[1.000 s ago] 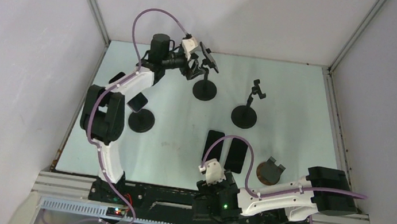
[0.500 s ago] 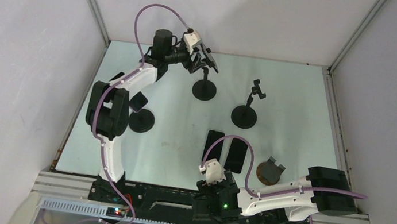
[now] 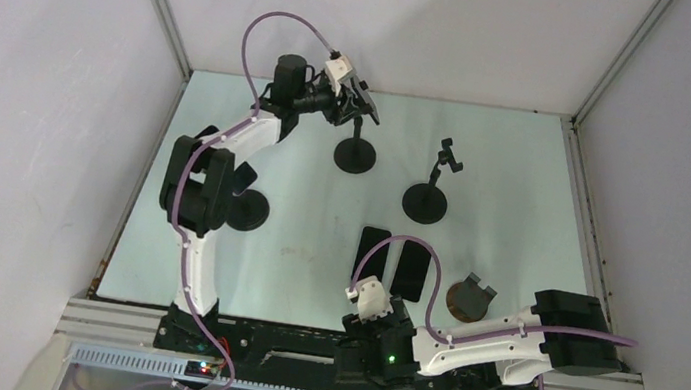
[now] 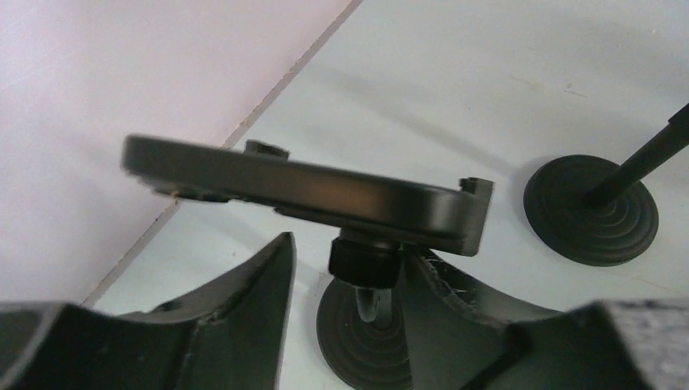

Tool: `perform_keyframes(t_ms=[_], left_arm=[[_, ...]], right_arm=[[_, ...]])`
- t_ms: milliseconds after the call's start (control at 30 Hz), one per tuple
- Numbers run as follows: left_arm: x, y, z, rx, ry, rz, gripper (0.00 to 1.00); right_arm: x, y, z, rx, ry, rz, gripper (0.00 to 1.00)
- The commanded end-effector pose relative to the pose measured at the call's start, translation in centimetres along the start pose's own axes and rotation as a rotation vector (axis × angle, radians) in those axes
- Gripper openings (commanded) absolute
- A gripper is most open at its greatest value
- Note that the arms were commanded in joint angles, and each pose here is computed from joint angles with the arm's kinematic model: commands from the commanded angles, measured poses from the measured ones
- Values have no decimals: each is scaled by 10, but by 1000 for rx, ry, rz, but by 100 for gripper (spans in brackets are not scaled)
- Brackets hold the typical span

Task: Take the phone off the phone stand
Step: Pick up the phone stand with the phone at the center of the board.

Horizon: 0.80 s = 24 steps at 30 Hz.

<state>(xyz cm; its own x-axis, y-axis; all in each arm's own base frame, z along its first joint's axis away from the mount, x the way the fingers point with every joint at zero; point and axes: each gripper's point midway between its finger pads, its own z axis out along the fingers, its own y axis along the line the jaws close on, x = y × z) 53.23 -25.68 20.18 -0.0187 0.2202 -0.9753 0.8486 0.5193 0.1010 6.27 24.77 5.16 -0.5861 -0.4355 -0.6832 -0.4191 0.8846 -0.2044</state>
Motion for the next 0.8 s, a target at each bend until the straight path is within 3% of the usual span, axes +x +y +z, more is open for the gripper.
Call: perform_keyframes(t_ms=[0,100,333,667,767], left_arm=[[-37,4,5,5,-98,29,52],[-40,1,6,28,-104,-3,30],[-63,-16,3,108,-173,-72,1],[-147,-74,-50,129,-363,-99,0],[-147,-95,-61,88,-313,-52,0]], right_arm=[[-12,5,-2,2,-32,35,72],[-12,5,-2,3,-31,36,72],[-12,4,-2,7,-34,43,72],[-15,5,-10,-20,-53,-10,75],[-22,12,-14,-69,-69,-16,78]])
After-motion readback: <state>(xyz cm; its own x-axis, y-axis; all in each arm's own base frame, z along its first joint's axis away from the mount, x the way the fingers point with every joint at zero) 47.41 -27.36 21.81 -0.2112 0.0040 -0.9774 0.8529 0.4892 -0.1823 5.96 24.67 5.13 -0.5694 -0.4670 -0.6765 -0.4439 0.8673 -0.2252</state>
